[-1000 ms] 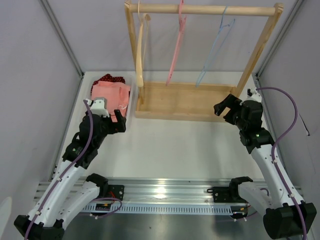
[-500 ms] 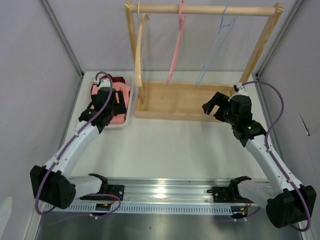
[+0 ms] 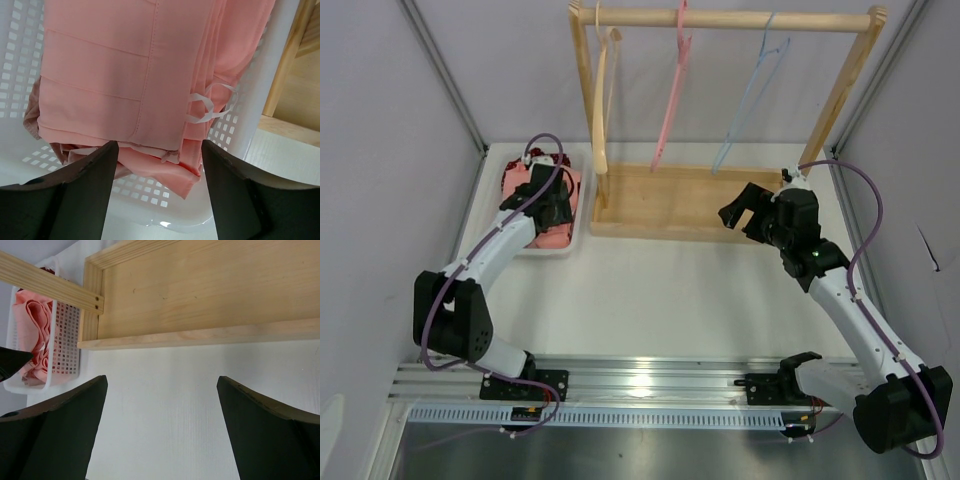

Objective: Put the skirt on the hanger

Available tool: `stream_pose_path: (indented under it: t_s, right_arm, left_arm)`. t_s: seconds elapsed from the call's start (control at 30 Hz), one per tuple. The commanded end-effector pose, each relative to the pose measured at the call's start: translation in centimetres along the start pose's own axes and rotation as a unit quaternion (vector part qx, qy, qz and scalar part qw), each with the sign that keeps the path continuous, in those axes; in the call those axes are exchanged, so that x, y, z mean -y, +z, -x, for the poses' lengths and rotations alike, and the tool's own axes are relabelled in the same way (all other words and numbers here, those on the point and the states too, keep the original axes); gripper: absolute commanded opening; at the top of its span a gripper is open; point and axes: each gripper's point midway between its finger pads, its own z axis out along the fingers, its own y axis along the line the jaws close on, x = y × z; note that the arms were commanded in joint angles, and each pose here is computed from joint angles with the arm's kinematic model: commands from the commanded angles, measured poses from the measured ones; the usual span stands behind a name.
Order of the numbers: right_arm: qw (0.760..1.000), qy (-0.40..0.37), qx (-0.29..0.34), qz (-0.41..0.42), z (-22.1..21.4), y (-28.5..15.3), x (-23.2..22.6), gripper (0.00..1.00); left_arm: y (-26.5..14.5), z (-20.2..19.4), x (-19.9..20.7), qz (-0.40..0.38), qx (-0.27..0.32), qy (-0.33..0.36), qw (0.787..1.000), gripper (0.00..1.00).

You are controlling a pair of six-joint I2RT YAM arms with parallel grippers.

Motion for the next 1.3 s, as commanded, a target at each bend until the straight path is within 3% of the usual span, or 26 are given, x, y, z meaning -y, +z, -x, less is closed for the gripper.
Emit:
stream_pose_path:
  t_s: [0.0,0.33,0.53,0.57,0.77,0.97,1.27]
  right_arm:
    - [0.999,0.004,0.023,0.029,1.7,-0.7,-1.7,1.00]
    - [1.000,0.005,0.010,0.023,0.6,-0.4,-1.1,0.99]
    - [1.000,0.008,0.006,0.024,0.3,-0.2,-1.1,0.99]
    - [1.000,0.009,0.007,0.025,0.3,-0.2,-1.1,0.99]
    - [0.999,0.008,0.006,0.038,0.4,-0.1,-1.7,0.99]
    - [0.998,-0.008,0.000,0.070,0.3,0.2,-3.8,0.98]
    - [0.992,-0.048,-0.042,0.105,-3.6,1.9,-9.4,0.95]
  left_arm:
    - [0.5,1.5,-0.2,0.017,0.020,-0.019,0.999,0.72]
    - [2.1,1.1,-0.6,0.048,0.011,-0.002,0.999,0.65]
    - [1.9,1.8,-1.4,0.068,0.021,0.002,0.997,0.40]
    - [1.8,1.9,-1.6,0.072,0.021,0.005,0.997,0.30]
    - [-0.1,4.2,-2.1,0.068,0.047,-0.004,0.997,0.00]
    - [-3.8,7.1,-2.7,0.050,0.086,-0.026,0.995,0.00]
    - [-12.2,10.1,-4.4,-0.006,0.161,-0.084,0.983,0.00]
